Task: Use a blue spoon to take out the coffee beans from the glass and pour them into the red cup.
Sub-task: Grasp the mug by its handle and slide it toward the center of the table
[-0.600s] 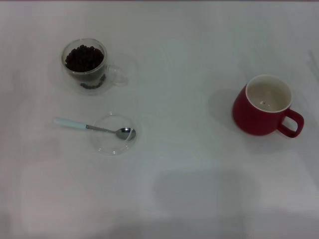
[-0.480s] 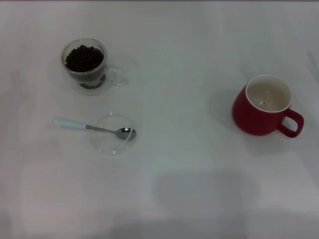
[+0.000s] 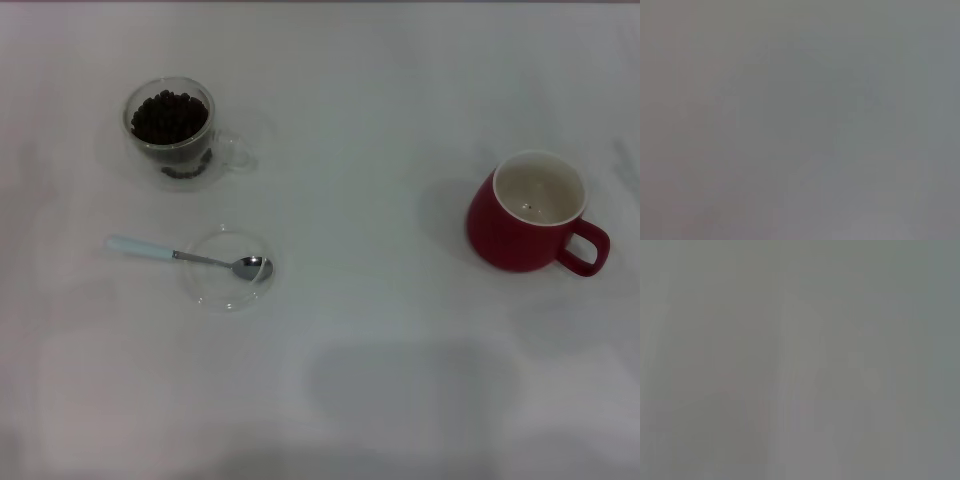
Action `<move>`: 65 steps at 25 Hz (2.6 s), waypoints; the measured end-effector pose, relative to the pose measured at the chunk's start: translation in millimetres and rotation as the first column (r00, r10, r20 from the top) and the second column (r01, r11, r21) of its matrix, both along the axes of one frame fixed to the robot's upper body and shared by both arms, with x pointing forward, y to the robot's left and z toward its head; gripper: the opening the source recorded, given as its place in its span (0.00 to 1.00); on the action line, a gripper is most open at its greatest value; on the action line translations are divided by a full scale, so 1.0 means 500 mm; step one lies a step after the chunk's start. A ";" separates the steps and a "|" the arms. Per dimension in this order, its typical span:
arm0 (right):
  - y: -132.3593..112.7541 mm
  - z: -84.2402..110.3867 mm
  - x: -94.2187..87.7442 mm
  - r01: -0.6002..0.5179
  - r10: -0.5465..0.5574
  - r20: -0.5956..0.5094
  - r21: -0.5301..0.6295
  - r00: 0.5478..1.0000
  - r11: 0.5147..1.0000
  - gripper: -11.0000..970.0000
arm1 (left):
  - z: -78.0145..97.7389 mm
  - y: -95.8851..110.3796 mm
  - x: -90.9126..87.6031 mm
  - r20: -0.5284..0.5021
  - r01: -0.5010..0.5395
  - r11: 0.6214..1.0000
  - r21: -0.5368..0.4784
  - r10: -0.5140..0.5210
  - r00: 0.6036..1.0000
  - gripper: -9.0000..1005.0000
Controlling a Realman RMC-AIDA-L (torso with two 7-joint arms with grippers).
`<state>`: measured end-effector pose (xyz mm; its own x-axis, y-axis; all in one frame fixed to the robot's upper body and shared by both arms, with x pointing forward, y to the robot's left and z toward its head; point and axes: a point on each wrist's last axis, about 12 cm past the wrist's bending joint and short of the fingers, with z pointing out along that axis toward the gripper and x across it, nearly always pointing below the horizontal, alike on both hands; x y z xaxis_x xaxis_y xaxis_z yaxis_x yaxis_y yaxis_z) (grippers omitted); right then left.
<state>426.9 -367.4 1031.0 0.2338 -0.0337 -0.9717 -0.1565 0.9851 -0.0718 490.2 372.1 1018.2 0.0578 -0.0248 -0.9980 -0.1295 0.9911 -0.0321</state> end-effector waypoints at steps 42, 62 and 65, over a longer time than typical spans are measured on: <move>0.042 -0.110 -0.097 -0.197 0.162 -0.401 -0.048 0.902 0.979 0.90 | -0.025 -0.050 -0.082 0.010 0.165 0.984 0.061 -0.166 0.986 0.54; 0.033 -0.116 -0.050 -0.126 0.068 -0.424 -0.110 0.903 0.986 0.81 | -0.023 -0.042 -0.078 0.007 0.149 0.987 0.068 -0.149 0.989 0.54; 0.033 -0.116 -0.050 -0.127 0.069 -0.423 -0.110 0.903 0.986 0.72 | -0.023 -0.041 -0.078 0.007 0.147 0.987 0.069 -0.148 0.989 0.54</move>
